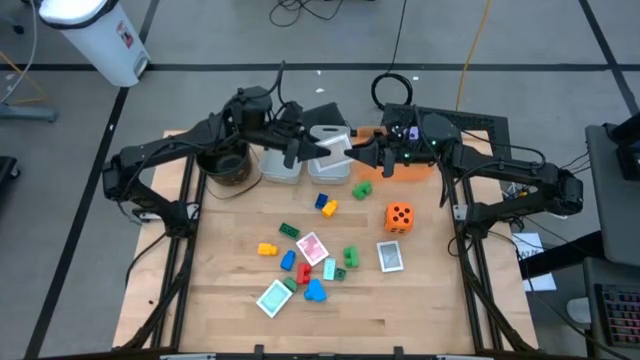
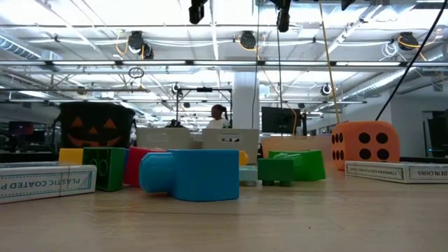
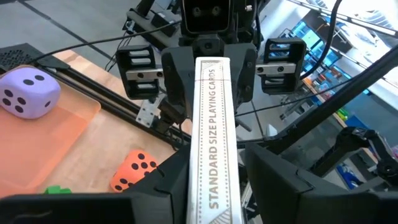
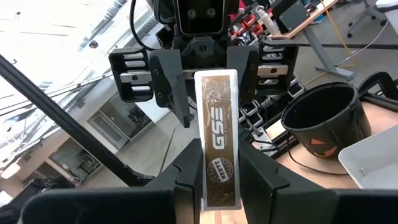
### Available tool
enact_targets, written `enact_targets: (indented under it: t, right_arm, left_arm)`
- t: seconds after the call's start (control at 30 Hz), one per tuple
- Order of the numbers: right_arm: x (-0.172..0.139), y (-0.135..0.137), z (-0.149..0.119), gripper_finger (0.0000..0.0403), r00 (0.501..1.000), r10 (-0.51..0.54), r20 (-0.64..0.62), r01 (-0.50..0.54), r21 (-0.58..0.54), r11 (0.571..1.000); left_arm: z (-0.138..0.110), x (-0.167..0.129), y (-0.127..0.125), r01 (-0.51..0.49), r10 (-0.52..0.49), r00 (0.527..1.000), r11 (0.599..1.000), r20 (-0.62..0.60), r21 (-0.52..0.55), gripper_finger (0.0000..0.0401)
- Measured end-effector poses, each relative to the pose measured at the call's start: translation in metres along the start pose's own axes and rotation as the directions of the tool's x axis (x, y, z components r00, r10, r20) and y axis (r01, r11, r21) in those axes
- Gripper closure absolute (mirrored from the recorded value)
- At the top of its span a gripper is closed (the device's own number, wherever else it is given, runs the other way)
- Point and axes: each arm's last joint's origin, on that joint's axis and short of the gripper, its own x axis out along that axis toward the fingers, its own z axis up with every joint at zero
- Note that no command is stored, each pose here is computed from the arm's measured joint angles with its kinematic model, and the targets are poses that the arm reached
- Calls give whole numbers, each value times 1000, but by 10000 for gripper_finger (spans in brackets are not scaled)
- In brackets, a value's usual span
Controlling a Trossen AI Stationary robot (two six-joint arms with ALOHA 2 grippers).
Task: Pick & Place Toys
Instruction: Put the brown deck of cards into the right gray bin
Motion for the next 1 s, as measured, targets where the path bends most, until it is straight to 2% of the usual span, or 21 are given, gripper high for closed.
enact_targets:
  t: [0.23, 1.0]
  right_arm:
    - [-5, 4, 4, 344, 1000, 10, 19, -10, -25, 1000]
    - [-13, 2, 13, 344, 998, -7, 57, 9, -43, 999]
  left_arm:
    - [2, -3, 3, 13, -13, 1000, 1000, -5, -7, 264]
    - [6, -5, 6, 9, -9, 1000, 1000, 21, -1, 265]
